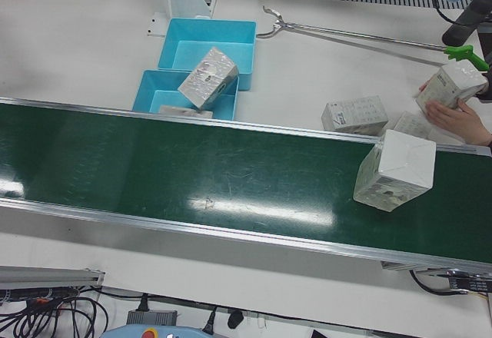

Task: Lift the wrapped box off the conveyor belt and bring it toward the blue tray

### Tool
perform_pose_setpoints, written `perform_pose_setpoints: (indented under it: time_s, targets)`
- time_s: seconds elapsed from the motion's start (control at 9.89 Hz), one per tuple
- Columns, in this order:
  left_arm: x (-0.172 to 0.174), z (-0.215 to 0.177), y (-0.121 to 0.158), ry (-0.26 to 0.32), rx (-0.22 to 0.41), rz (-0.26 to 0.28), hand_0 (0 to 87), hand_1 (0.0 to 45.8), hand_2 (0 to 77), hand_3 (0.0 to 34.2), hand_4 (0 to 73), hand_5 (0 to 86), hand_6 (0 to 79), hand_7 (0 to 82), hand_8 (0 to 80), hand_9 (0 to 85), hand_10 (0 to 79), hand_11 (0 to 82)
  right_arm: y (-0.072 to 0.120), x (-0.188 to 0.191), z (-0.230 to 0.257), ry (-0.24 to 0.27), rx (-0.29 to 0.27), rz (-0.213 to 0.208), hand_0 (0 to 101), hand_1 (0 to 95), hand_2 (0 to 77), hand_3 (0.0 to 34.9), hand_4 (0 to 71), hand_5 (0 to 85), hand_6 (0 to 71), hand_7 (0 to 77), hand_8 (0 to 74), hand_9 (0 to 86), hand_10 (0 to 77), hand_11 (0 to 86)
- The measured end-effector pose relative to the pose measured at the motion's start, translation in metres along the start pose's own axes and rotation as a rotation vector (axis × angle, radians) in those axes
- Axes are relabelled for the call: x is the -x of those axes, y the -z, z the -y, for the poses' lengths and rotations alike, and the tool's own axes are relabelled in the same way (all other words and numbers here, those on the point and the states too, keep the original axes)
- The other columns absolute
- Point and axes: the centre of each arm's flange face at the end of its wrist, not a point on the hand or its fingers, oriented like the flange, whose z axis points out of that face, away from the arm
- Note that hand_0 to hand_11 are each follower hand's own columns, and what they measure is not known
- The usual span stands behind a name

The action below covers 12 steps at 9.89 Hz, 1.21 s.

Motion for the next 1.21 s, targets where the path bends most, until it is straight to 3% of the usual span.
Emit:
perform_pose_setpoints:
  time_s: [1.21]
  targets:
    - [0.0,0.0,0.0,0.0,0.0,0.0,0.0,0.0,1.1,0.0,0.0,1.1,0.0,0.5,0.5,0.5,0.0,0.5,-0.001,-0.003,0.014,0.006,-0.021,-0.004,48,14.2,12.0,1.9,19.1,17.5,8.7,22.9,1.1,3.3,0.5,2.2]
